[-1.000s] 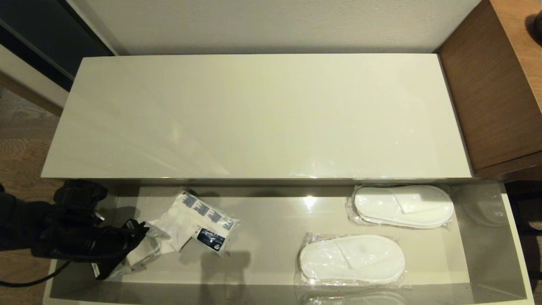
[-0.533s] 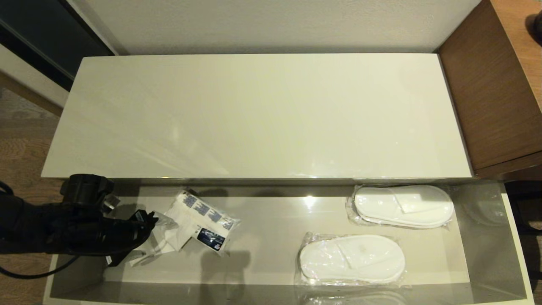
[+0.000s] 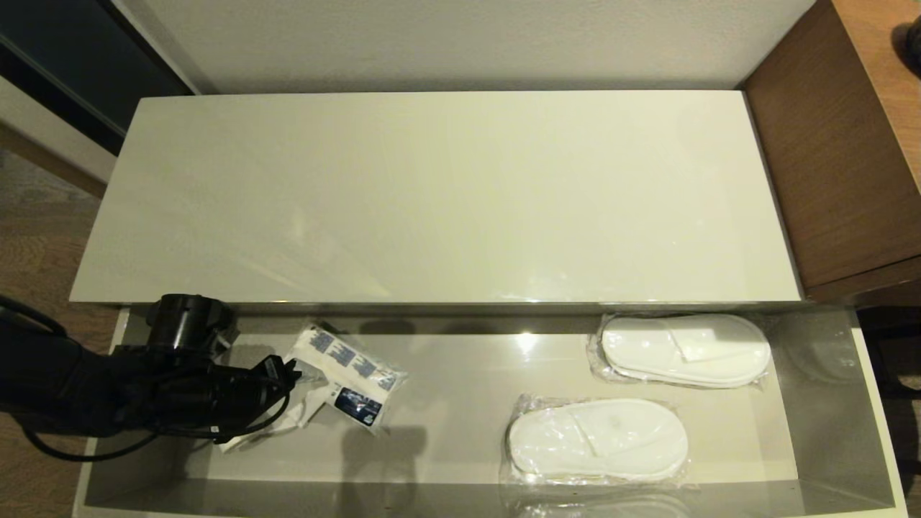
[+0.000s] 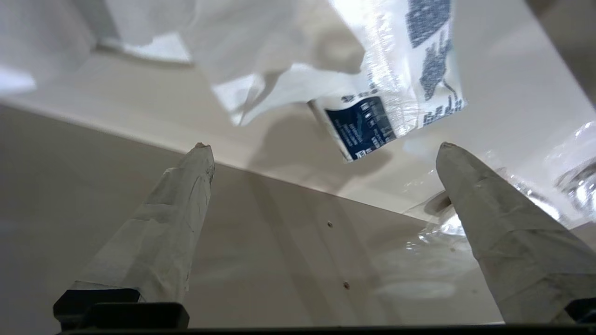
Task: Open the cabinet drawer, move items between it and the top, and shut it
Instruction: Take out the roll paper from the drawer
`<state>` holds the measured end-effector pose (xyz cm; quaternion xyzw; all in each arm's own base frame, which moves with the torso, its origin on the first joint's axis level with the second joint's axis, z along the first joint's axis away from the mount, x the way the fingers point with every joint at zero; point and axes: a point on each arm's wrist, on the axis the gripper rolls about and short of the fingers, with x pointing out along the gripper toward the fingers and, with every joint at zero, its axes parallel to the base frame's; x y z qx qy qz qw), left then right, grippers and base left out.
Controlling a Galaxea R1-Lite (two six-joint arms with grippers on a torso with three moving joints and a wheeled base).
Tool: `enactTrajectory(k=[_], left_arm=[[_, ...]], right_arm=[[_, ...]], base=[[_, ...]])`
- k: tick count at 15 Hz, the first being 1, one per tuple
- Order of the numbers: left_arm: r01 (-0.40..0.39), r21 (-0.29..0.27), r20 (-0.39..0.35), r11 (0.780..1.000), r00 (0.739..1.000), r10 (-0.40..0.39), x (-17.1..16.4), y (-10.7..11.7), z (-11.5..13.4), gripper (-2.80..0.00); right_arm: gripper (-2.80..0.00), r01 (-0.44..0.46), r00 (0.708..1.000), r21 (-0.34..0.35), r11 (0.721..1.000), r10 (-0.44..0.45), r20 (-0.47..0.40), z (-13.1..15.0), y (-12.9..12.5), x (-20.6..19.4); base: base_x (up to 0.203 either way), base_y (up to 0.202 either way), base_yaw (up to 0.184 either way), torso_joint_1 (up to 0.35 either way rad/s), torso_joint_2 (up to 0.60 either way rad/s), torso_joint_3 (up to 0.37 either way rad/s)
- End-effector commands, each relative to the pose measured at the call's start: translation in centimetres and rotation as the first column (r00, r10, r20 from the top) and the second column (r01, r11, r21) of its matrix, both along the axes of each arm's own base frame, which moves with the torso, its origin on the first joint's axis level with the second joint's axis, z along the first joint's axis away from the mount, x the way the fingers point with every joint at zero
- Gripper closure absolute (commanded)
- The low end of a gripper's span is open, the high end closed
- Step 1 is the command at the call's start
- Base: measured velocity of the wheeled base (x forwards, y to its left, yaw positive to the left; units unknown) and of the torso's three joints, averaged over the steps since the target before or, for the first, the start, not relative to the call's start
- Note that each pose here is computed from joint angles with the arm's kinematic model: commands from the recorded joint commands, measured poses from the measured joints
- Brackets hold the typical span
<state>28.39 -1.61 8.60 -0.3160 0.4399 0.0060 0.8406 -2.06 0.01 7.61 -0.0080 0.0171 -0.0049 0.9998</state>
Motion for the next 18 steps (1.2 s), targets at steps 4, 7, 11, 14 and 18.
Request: enactTrajectory(k=[4, 7, 11, 14, 18], left_arm=[[0.048, 0.001, 0.058, 0.999, 0.997, -0.048, 0.7, -1.0, 0.4, -2.80], [0.044, -0.007, 0.074, 0.999, 0.996, -0.043, 0.8, -1.0, 0.4, -2.80], [-0.020, -0.059, 0.111, 0.998, 0.993, 0.026, 1.9, -0.9, 0.0, -2.80], [-0.022, -0.064, 0.150, 0.998, 0.988, 0.032, 2.8, -0.9, -0.2, -2.80], [-0.033, -0.072, 0.177, 0.997, 0.983, 0.046, 3.0, -0.5, 0.5, -2.80]], right_arm=[[0.00, 0.001, 1.000, -0.001, 1.000, -0.001, -0.002, 0.0, 0.0, 0.0], [0.00, 0.000, 1.000, -0.001, 1.000, 0.000, 0.000, 0.0, 0.0, 0.0], [0.00, 0.001, 1.000, -0.001, 1.000, -0.001, -0.001, 0.0, 0.0, 0.0], [0.00, 0.001, 1.000, -0.001, 1.000, -0.001, -0.001, 0.0, 0.0, 0.0], [0.00, 0.001, 1.000, -0.001, 1.000, -0.001, 0.000, 0.0, 0.0, 0.0]], base=[[0.000, 0.000, 0.000, 0.000, 0.00, 0.000], [0.000, 0.000, 0.000, 0.000, 0.00, 0.000], [0.000, 0.000, 0.000, 0.000, 0.00, 0.000], [0.000, 0.000, 0.000, 0.000, 0.00, 0.000], [0.000, 0.000, 0.000, 0.000, 0.00, 0.000]])
